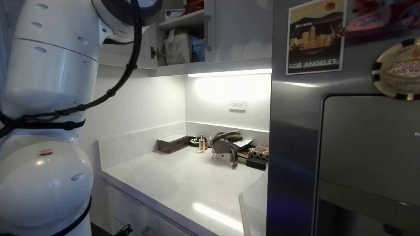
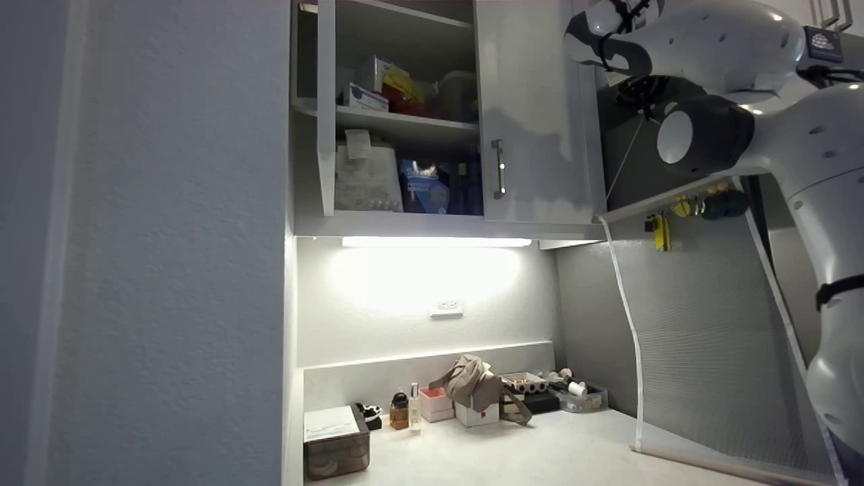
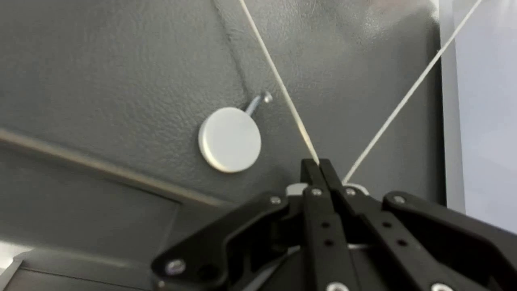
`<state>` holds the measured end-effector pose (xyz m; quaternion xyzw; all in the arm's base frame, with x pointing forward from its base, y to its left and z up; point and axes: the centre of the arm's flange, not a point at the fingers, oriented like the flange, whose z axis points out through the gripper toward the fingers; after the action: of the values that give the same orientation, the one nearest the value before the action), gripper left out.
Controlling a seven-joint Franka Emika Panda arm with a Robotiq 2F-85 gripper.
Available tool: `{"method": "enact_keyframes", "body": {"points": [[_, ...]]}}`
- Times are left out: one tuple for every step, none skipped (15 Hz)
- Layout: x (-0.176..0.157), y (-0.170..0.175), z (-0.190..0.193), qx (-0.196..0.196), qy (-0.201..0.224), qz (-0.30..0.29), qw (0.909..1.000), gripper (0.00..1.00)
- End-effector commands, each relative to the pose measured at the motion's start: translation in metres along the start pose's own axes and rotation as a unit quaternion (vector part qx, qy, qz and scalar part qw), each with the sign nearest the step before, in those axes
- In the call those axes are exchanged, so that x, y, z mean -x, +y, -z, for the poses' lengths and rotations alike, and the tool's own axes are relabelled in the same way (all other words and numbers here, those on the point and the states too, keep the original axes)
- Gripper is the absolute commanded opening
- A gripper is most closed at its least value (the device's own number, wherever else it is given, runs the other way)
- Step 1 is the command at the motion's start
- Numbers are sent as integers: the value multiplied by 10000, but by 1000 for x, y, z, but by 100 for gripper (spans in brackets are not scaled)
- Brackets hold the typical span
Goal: Close the right cabinet door then hang the white net on the hanger on the side of the fridge
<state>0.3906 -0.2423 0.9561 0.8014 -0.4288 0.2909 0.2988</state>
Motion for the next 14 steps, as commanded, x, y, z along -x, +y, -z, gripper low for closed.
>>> {"method": "enact_keyframes", "body": {"points": [[-21,13,32,-361,-80,326,9988,0],[-17,16,37,-446,-151,435,9979,0],[-15,19,41,-508,-193,502,9973,0],[-14,22,43,-502,-192,529,9972,0],[-14,24,45,-486,-164,548,9972,0],[-14,26,47,-471,-134,523,9974,0],[-15,27,47,-425,-88,454,9980,0],[-15,27,46,-397,-97,439,9982,0],[-17,27,44,-357,-123,430,9984,0],[-19,26,40,-315,-141,421,9985,0],[-20,26,36,-262,-185,419,9986,0],[-22,25,32,-198,-232,414,9987,0],[-23,26,28,-159,-270,430,9986,0],[-25,28,22,-110,-376,436,9983,0]]}}
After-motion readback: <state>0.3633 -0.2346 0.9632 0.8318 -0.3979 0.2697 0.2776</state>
